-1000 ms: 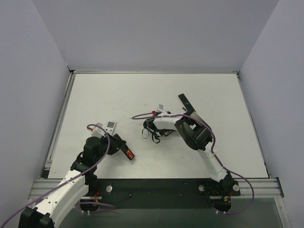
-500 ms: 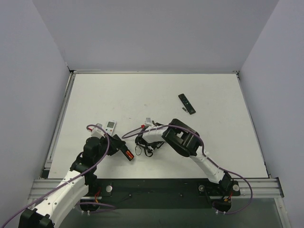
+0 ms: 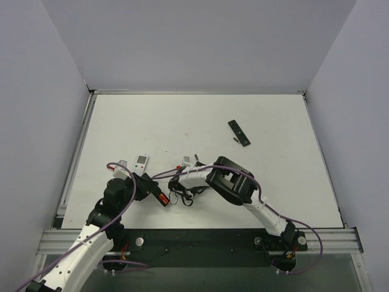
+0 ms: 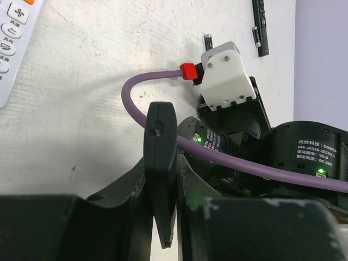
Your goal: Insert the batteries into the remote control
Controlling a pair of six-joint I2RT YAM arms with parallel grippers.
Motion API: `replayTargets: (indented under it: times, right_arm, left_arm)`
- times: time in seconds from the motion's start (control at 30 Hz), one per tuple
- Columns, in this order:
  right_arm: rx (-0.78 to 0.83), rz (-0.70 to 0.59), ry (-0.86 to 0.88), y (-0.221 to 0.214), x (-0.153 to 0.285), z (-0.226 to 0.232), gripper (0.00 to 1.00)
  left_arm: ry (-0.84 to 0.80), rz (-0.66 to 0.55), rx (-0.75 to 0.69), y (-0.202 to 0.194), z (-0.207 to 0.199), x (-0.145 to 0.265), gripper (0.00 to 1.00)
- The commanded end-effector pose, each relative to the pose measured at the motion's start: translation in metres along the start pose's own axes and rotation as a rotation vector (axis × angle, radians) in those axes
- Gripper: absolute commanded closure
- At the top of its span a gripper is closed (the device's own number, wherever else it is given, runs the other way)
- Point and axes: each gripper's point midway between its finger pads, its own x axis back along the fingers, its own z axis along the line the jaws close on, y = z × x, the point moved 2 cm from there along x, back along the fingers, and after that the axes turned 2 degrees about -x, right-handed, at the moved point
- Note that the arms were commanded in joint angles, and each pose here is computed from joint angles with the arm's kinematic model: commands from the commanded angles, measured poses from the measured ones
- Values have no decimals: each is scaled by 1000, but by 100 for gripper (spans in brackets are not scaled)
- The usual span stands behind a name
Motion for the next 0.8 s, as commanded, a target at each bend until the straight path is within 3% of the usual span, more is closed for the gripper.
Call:
replayTargets:
  times: [0.0,0.2,0.37,0.5,0.63,0.77]
  right_arm:
    - [-65,-26,151,5,23,5,75]
    - [-159,-51,359,12,44,-2,68]
    - [-216,-81,526,14,57,-15,56]
    - [-285,-70,767,6,61,-13,45]
    - [-470,-69,1011,-5,40,-30,31]
    - [-552,-85,1182,-17,25,-33,30]
  left_arm:
    - [-59,-51,2,18,-24,8,100]
    - [-68,-54,0,19,-27,11,100]
    - [-82,-51,-3,19,-29,12,100]
    - [-104,-56,-10,20,-34,13,100]
    - [-119,-63,-13,21,-35,13,100]
    - [-139,-63,-16,21,-38,12,100]
